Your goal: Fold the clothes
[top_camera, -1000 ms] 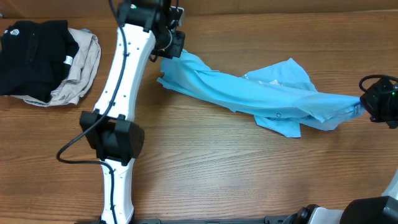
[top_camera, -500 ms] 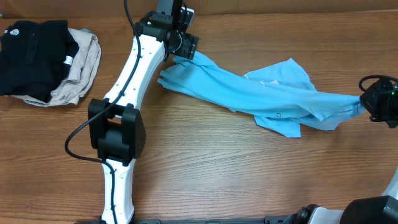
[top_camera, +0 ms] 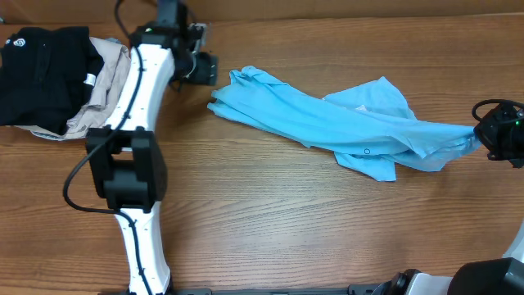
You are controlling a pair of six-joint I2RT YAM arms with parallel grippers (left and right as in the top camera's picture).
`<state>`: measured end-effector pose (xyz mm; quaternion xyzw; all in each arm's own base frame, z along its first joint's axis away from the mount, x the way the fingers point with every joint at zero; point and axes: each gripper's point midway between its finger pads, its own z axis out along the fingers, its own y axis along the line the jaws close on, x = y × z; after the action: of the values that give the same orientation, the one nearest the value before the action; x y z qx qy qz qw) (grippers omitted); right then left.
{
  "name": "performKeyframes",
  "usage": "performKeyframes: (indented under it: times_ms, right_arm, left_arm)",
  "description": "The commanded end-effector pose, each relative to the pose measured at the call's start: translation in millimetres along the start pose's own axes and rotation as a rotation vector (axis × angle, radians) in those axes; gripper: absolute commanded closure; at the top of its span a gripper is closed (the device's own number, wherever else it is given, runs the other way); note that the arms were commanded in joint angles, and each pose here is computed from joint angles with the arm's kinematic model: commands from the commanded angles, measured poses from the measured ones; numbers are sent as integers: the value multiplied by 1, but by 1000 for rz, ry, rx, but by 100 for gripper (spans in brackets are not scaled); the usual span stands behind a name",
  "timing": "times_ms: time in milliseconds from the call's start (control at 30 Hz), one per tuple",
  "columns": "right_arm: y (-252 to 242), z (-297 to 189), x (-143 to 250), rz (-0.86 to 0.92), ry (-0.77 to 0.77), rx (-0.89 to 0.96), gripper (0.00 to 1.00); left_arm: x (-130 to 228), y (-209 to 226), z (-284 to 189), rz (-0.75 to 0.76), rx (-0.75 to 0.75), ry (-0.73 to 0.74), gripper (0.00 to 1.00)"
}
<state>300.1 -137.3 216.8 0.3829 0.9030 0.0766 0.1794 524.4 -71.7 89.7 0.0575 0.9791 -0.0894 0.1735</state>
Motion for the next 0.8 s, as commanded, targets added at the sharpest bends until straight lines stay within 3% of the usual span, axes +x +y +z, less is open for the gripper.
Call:
performKeyframes:
  times_ms: [0, 367, 767]
  right_arm:
    - [-3, -2, -3, -10, -17, 9, 95]
    - [-4, -2, -2, -18, -14, 10, 95]
    - [-4, -3, -2, -18, -14, 10, 95]
  left_arm:
    - [12, -18, 14, 3, 84, 23, 21]
    - [11, -27, 36, -45, 105, -21, 18]
    - [9, -24, 45, -44, 102, -51, 38]
